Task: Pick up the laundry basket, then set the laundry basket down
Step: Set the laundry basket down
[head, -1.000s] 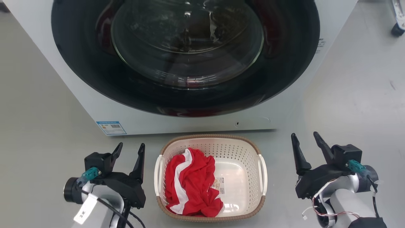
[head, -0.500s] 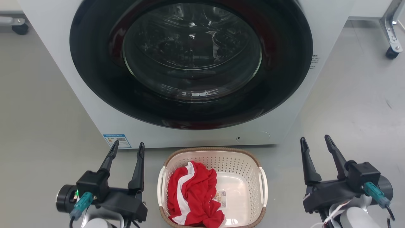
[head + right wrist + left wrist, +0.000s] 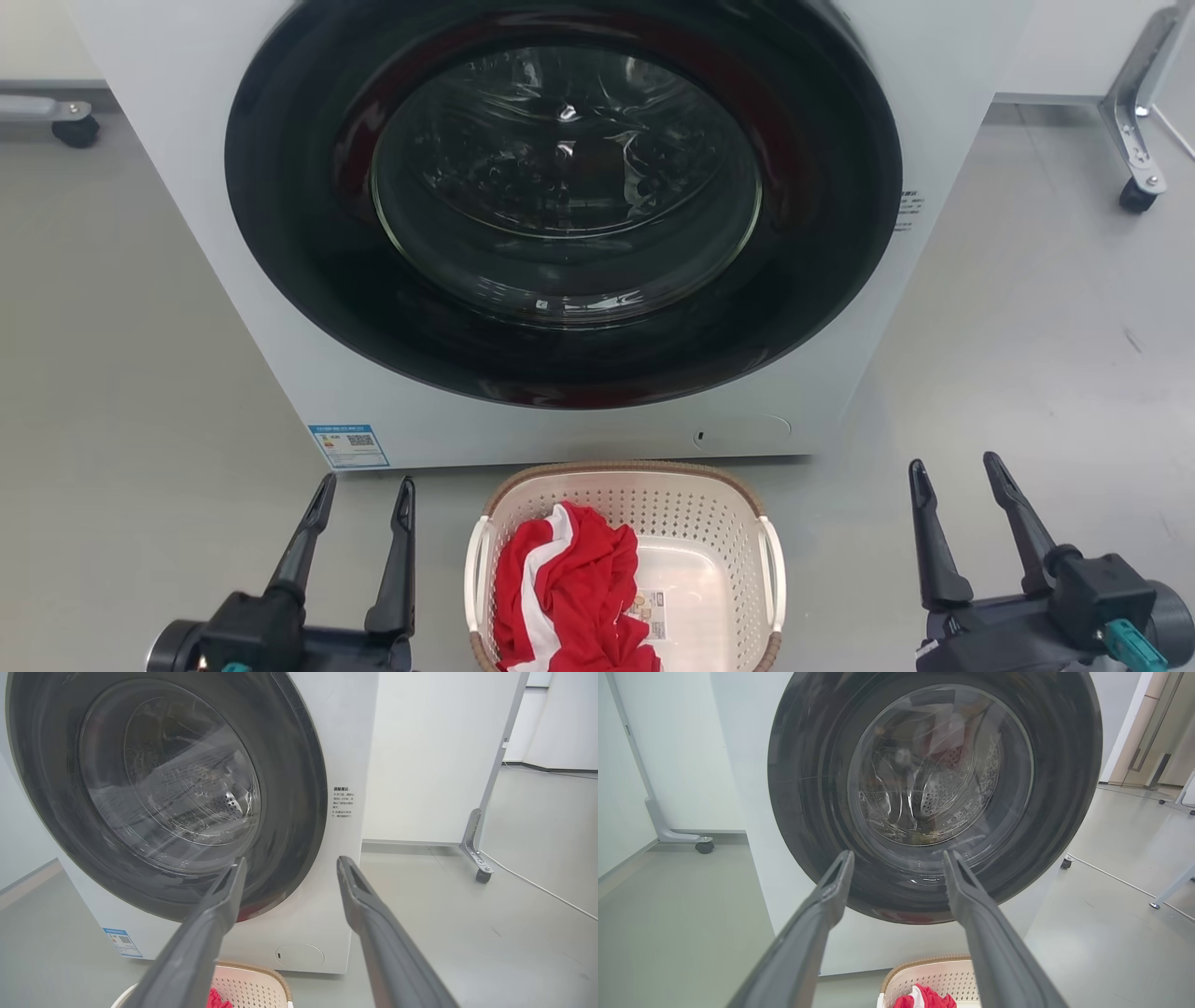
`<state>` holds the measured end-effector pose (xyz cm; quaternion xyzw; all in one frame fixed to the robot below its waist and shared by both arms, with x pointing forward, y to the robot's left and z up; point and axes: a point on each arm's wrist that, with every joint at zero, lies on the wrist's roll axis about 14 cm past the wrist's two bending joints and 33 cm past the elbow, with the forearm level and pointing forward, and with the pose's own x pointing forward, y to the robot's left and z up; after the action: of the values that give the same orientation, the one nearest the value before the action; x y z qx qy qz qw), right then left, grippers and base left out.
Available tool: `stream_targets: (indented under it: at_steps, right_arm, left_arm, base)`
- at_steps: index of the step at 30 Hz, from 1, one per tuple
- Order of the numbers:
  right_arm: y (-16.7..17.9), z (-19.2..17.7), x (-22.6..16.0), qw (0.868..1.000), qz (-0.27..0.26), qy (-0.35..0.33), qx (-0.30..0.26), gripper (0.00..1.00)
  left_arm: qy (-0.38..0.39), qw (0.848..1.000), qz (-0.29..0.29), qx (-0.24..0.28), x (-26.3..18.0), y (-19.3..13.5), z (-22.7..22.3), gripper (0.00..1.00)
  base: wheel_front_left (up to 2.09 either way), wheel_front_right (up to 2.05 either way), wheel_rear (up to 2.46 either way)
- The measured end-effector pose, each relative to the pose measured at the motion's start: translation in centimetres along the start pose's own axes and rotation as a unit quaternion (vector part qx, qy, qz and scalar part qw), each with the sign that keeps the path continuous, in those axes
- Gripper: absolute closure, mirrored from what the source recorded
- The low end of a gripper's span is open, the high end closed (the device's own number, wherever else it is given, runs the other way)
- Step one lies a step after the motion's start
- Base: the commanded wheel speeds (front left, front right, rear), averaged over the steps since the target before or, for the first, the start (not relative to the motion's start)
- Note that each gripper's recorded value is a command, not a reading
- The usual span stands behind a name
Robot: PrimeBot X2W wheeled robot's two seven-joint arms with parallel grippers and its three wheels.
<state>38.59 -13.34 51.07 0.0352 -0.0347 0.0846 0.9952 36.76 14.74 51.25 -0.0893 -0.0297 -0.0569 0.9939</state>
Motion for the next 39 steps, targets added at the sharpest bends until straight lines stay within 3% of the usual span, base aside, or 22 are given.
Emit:
stream_targets:
  at_steps: [39]
  right_arm:
    - [-1.7, 1.9, -1.7, 0.999, -0.038, -0.018, -0.013, 0.0]
  left_arm:
    - [0.015, 1.0, 0.009, 0.007, -1.1, 0.0, 0.6, 0.0]
  base:
    - [0.0, 0.0, 0.0]
